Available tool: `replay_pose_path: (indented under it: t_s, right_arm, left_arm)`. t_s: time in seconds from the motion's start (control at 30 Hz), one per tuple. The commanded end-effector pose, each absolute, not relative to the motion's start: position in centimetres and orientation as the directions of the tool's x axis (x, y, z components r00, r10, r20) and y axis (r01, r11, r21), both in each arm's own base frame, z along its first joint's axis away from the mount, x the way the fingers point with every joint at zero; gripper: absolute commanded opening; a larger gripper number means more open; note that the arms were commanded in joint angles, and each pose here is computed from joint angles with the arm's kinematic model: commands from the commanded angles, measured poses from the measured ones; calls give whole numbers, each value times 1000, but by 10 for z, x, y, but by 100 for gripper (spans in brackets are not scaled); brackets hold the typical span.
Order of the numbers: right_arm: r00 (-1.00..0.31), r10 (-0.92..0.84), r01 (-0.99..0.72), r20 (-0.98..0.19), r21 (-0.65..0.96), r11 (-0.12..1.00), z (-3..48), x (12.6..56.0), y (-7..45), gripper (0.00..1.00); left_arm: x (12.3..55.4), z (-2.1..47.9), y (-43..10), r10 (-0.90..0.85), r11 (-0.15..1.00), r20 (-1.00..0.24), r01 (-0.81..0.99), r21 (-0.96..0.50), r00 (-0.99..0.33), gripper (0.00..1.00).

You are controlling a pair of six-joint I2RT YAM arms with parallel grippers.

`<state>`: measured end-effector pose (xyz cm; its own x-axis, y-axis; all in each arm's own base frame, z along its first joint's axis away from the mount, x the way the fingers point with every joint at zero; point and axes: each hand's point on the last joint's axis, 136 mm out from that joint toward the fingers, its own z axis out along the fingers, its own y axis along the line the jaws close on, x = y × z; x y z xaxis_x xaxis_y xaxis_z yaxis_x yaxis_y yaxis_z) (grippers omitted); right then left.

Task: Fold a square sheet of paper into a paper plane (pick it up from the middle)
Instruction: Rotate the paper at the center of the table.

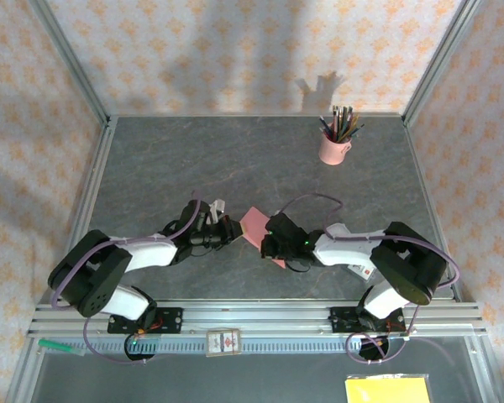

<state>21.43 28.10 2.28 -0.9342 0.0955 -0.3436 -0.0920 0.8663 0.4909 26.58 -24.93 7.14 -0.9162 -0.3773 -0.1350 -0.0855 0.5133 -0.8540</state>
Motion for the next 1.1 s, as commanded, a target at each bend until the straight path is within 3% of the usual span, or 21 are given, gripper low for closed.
replay_pose_path:
  t_s: [0.0,0.33,0.53,0.8,1.07]
  right_arm:
    - [-912,196,-29,-361,533,845,29,223,282,8]
    - [-887,303,32,-349,609,793,43,226,284,8]
    - [-886,248,-29,-392,581,814,58,229,287,11]
    - [-893,91,-163,-441,504,848,76,236,268,19]
    - [-911,153,-95,-382,559,824,77,263,230,30]
  left_arm:
    - [278,83,-267,-353,478,-146,-44,-877,-924,8]
    - [293,45,-280,-275,588,-144,-47,-807,-951,7]
    - [296,18,-279,-193,680,-158,-16,-733,-968,6]
    - [309,6,-284,23,744,-271,197,-638,-962,6]
    - [318,-6,-295,240,727,-320,388,-567,-917,4]
